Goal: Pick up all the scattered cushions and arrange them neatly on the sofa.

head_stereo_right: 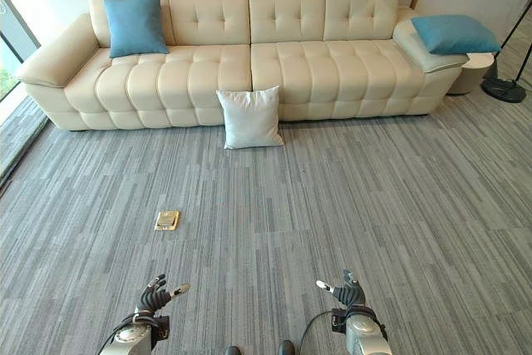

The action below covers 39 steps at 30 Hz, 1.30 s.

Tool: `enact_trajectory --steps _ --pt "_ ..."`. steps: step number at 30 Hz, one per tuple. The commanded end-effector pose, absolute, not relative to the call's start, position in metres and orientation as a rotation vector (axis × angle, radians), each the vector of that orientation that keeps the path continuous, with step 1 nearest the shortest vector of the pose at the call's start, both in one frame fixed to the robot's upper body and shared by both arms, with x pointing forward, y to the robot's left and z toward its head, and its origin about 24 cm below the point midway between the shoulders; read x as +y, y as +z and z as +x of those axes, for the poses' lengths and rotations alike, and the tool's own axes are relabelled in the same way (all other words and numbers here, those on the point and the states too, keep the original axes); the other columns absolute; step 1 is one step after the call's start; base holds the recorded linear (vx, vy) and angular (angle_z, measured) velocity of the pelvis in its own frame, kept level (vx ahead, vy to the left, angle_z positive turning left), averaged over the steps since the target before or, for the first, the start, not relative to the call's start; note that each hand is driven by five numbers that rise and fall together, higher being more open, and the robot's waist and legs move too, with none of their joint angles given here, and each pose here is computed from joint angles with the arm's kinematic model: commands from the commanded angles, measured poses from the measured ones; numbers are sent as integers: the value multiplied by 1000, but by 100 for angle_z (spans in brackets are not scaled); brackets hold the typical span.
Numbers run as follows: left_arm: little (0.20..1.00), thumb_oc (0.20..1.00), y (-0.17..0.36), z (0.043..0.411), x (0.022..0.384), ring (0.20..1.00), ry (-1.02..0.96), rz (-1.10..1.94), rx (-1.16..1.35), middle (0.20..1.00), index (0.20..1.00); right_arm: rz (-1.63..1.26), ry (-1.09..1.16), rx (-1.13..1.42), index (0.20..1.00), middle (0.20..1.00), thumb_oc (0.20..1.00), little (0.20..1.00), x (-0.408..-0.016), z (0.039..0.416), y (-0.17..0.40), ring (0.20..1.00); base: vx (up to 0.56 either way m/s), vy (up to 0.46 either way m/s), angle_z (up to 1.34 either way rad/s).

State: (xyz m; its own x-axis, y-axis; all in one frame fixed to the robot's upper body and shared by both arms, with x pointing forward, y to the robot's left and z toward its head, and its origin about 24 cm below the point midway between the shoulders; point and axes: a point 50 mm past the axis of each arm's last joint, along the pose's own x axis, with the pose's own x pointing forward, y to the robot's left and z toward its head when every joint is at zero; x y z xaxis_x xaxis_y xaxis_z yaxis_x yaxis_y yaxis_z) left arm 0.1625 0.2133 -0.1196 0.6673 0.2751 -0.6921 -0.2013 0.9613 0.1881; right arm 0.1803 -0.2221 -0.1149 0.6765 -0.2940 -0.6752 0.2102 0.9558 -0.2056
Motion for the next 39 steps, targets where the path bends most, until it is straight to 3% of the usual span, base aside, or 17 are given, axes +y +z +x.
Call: enact_trajectory --steps 1,11,18,31,39 --pt "1000 1000 -117 168 221 1000 300 109 778 1000 1000 -143 -276 770 1000 1000 1000 1000 -222 182 -115 1000 0 0 0" --pt "1000 1000 -133 148 211 1000 310 7 881 1000 1000 54 -332 867 1000 1000 1000 1000 -212 161 -132 1000 0 0 0" --pt "1000 1000 -132 148 211 1000 286 12 881 1000 1000 23 -319 874 1000 1000 1000 1000 -214 160 -132 1000 0 0 0" --pt "1000 1000 -114 167 220 1000 278 94 766 1000 1000 -130 -300 833 1000 1000 1000 1000 -227 169 -123 1000 -1 -1 1" --pt "1000 1000 -88 188 225 1000 296 62 608 1000 1000 -174 -255 683 1000 1000 1000 1000 -226 193 -99 1000 -2 0 3"
